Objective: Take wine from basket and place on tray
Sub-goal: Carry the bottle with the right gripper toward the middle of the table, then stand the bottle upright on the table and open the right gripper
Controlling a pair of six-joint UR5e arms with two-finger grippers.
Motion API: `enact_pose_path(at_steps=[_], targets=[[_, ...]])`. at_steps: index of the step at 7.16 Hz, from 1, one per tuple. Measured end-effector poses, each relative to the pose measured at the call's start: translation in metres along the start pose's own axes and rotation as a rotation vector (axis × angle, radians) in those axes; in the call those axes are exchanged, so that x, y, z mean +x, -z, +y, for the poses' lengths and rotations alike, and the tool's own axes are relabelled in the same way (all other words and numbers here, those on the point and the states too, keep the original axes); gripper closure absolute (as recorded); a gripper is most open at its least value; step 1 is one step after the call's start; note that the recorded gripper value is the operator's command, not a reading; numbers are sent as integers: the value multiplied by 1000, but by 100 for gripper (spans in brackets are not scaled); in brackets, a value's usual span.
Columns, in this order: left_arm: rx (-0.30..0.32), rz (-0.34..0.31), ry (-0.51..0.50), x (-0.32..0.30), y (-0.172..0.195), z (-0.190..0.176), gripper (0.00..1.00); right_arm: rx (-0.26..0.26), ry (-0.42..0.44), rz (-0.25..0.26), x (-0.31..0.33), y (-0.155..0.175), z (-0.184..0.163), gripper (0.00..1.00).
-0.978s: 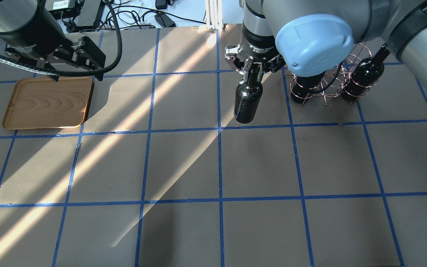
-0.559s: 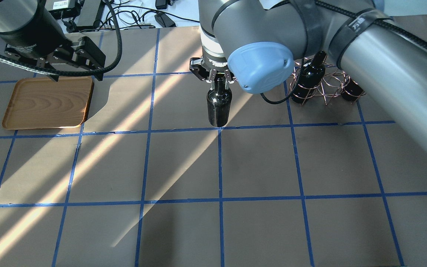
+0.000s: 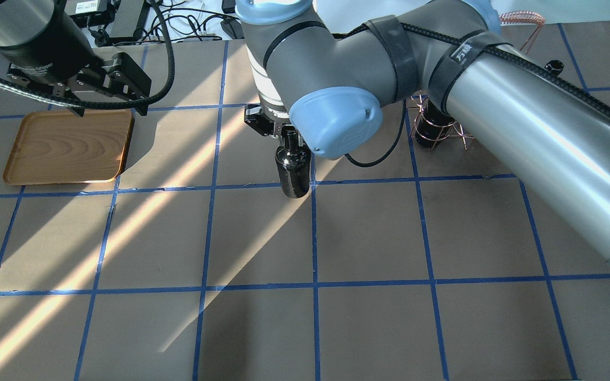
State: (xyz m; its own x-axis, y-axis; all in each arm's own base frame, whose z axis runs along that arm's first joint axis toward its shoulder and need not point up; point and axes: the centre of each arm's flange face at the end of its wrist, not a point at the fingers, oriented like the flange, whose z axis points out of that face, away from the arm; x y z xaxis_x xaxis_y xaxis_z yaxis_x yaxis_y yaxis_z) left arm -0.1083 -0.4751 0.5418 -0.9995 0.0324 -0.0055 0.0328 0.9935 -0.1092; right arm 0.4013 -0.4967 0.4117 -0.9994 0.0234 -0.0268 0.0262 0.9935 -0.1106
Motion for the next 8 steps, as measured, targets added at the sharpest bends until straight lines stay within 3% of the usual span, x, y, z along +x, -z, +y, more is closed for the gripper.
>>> enact_pose_path(at_steps=[6,7,8], targets=[[0,0,0,0,0,0,0,-11,-54,-8,-15,-10,9,100],[0,0,0,0,0,0,0,-11,-54,-8,-16,-10,10,87],[0,-1,0,0,0,0,0,-12,-53,-8,-17,-10,10,23]])
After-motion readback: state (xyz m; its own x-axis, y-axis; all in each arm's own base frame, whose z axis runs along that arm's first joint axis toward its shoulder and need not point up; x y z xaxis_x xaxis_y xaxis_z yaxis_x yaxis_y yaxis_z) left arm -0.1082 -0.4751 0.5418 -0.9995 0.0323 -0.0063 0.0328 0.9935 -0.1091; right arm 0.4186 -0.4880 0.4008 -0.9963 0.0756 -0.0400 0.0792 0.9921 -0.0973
